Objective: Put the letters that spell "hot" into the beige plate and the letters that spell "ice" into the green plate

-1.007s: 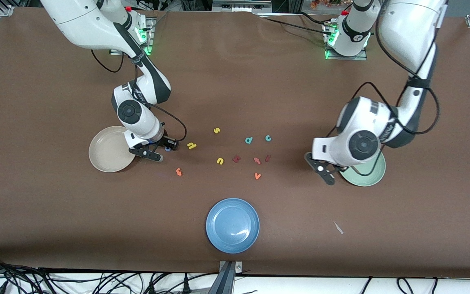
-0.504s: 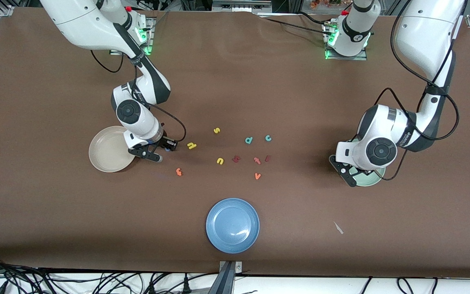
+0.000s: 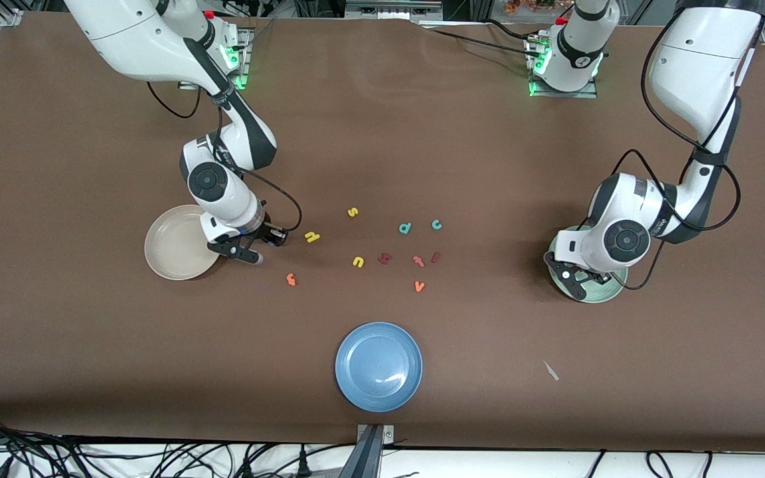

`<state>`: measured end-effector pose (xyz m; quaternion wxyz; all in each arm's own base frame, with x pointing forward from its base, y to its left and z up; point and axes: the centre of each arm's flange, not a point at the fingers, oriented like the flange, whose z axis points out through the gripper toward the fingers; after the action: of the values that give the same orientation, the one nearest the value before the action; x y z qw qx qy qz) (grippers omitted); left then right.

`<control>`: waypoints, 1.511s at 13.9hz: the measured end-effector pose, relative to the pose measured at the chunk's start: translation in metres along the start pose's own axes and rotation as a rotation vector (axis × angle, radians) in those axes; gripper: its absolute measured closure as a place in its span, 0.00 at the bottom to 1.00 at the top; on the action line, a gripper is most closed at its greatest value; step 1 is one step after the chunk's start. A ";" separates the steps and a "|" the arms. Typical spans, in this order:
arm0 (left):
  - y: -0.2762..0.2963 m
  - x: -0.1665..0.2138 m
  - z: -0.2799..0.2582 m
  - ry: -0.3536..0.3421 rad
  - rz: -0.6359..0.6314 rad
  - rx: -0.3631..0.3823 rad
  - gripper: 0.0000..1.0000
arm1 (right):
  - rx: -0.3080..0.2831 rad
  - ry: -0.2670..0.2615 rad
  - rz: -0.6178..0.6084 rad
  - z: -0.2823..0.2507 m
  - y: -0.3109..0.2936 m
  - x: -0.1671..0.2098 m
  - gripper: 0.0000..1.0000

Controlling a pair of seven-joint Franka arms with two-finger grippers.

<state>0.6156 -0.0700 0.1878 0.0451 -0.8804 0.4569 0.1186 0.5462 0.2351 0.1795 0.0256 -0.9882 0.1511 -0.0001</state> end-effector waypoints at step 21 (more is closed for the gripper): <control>0.179 0.192 -0.112 0.201 -0.542 -0.183 0.32 | -0.144 -0.038 -0.191 -0.094 0.077 0.065 0.72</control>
<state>0.5951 -0.3472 0.2533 -0.0500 -0.9780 0.1949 0.0554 0.5848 0.1371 0.2694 -0.0426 -0.9972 0.0555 0.0271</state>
